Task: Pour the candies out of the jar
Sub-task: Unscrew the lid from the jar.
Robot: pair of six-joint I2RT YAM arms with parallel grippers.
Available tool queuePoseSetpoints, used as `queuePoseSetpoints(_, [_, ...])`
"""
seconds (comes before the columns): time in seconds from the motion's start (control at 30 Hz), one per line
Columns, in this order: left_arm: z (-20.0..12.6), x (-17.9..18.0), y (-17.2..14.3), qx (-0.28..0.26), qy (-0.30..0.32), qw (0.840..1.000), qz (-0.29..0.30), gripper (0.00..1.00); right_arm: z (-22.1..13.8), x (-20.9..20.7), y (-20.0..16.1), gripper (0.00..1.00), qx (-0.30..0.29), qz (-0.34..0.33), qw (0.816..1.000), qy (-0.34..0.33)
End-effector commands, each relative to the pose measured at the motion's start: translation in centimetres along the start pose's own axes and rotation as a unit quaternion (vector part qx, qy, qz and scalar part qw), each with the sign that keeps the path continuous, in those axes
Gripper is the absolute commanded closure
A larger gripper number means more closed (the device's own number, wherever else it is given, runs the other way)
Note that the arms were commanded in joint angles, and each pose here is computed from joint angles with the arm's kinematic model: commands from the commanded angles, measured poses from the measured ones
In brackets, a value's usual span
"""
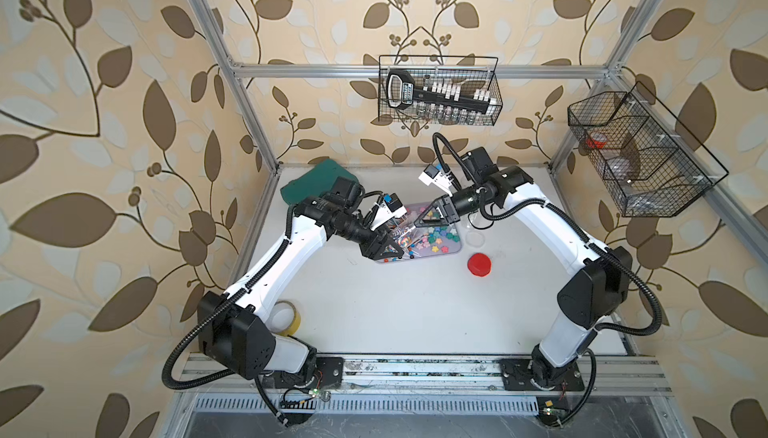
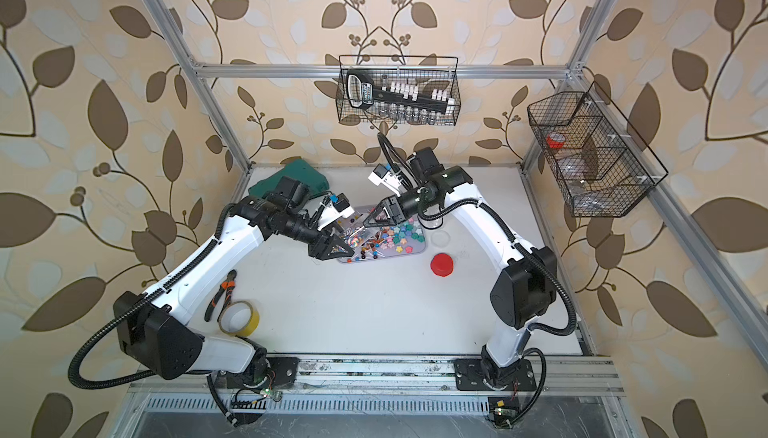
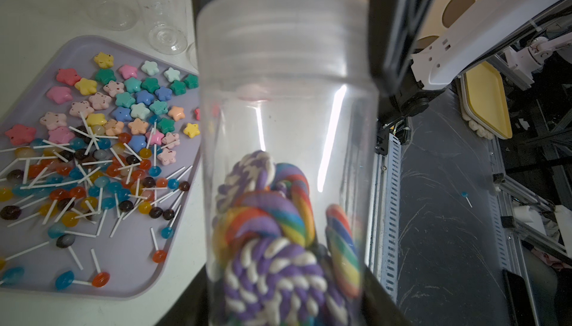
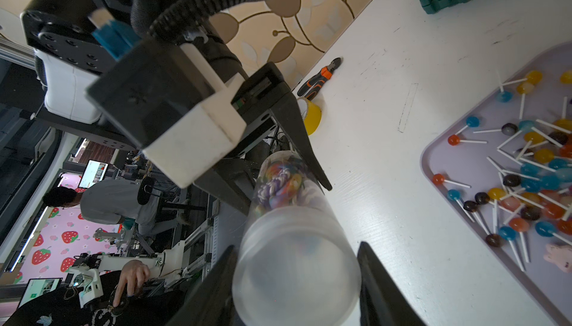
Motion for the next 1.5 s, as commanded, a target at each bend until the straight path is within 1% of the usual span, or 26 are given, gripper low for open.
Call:
queuePoseSetpoints(0.0, [-0.6, -0.6, 2.0, -0.053, -0.009, 0.998, 0.040, 0.72, 0.1, 0.6, 0.0, 0.60, 0.007, -0.013, 1.000, 0.023])
queuePoseSetpoints(0.23, [-0.4, -0.4, 2.5, -0.076, -0.025, 0.996, 0.037, 0.73, 0.1, 0.9, -0.1, 0.62, 0.008, -0.029, 0.999, 0.037])
queuePoseSetpoints(0.5, [-0.4, -0.5, 3.4, -0.103, -0.053, 0.993, 0.035, 0.74, -0.5, 1.2, -0.6, 0.66, 0.000, -0.079, 0.995, 0.059])
queuePoseSetpoints(0.7, [-0.4, -0.5, 4.0, -0.117, -0.078, 0.990, 0.034, 0.74, -1.4, 2.1, -1.1, 0.69, -0.012, -0.144, 0.985, 0.096])
queuePoseSetpoints(0.83, [-0.8, -0.8, 4.6, -0.127, -0.092, 0.987, 0.036, 0.73, -1.4, 2.2, -1.7, 0.69, -0.014, -0.171, 0.979, 0.109])
queuePoseSetpoints(0.9, [-0.2, -0.2, 4.5, -0.124, -0.103, 0.987, 0.025, 0.73, -1.5, 2.3, -2.1, 0.69, -0.016, -0.184, 0.976, 0.115])
queuePoseSetpoints(1.1, [-0.5, -0.3, 5.0, -0.135, -0.117, 0.984, 0.025, 0.73, -1.8, 2.7, -2.7, 0.68, -0.021, -0.212, 0.970, 0.114])
queuePoseSetpoints(1.23, [-0.6, -0.4, 4.8, -0.130, -0.114, 0.985, 0.024, 0.73, -2.4, 2.8, -2.3, 0.65, -0.028, -0.207, 0.972, 0.109])
queuePoseSetpoints(1.27, [-0.5, -0.4, 4.7, -0.128, -0.112, 0.985, 0.023, 0.73, -2.4, 2.9, -2.2, 0.62, -0.029, -0.205, 0.972, 0.109])
queuePoseSetpoints(1.37, [-0.3, -0.2, 4.3, -0.118, -0.104, 0.987, 0.017, 0.73, -2.7, 3.3, -1.6, 0.50, -0.036, -0.186, 0.977, 0.099])
queuePoseSetpoints(1.47, [0.0, 0.2, 3.7, -0.098, -0.087, 0.991, 0.014, 0.73, -3.3, 4.0, -0.6, 0.39, -0.059, -0.163, 0.982, 0.074])
Point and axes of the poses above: each gripper's point midway between its finger pads, its own z axis out along the fingers, its own x axis along the line the jaws close on, y = z × x, the point moved 7 cm from there along -z, back along the fingers, and after that the axes turned 12 degrees about z, right-handed, at the moved point
